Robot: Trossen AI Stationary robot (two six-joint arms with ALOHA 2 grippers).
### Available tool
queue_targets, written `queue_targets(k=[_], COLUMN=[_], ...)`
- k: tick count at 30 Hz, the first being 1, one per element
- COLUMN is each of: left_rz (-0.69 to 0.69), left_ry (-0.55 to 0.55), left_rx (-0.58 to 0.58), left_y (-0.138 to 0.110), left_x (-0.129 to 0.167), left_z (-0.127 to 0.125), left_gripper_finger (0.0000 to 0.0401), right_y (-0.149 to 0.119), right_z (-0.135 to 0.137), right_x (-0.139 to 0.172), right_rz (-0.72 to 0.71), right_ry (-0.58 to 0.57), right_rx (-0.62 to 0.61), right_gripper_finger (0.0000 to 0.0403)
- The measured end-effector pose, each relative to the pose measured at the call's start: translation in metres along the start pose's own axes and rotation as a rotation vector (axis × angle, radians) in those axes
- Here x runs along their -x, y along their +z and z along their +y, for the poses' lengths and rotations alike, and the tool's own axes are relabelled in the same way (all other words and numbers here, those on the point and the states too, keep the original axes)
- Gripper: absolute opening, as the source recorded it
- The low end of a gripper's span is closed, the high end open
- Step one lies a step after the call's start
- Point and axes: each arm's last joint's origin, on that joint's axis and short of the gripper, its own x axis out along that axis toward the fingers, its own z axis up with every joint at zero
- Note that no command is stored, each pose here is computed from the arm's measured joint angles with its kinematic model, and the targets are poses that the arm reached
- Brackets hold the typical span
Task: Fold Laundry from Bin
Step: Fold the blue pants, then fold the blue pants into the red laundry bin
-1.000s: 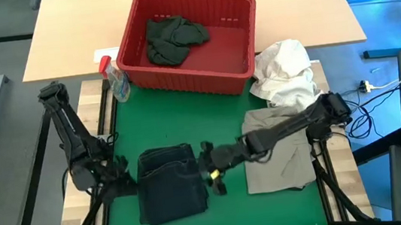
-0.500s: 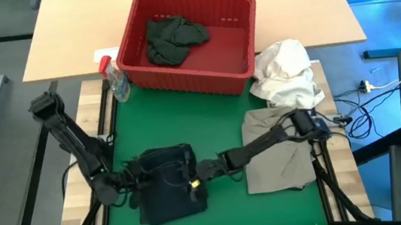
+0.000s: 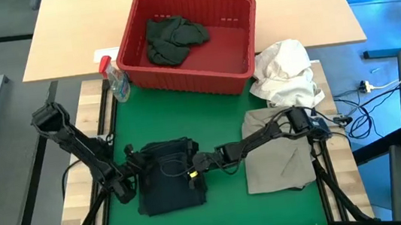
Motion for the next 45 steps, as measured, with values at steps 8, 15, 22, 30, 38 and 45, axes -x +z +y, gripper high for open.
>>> queue_targets(k=[8,15,22,30,38,45], left_rz=[-0.028,0.021,0.076,0.064,0.047,0.075], left_ry=[0.079,0.019,-0.176,-0.257,-0.239,-0.15], left_rx=[-0.081,-0.119,-0.161,-0.039,0.044,0.005], left_y=[-0.012,0.021,0.078,0.096,0.082,0.067], left_x=[-0.011,0.006,0.043,0.058,0.035,0.011], left_z=[-0.002,-0.018,-0.031,-0.029,-0.042,-0.05], left_gripper_finger=[0.0141,0.0141,0.0141,0.0164,0.0204,0.0206], right_y=[-0.016,0.009,0.059,0.069,0.066,0.077], right_z=[-0.011,-0.013,-0.016,-0.008,-0.002,0.002], right_x=[-0.007,0.014,0.063,0.108,0.114,0.113], right_rz=[0.042,0.024,-0.032,0.124,0.171,0.066], right_ry=[-0.022,-0.012,0.045,0.07,0.059,0.125], right_rx=[-0.003,-0.003,-0.047,-0.088,-0.146,-0.226], right_gripper_finger=[0.0253,0.0253,0.0253,0.0253,0.0253,0.0253])
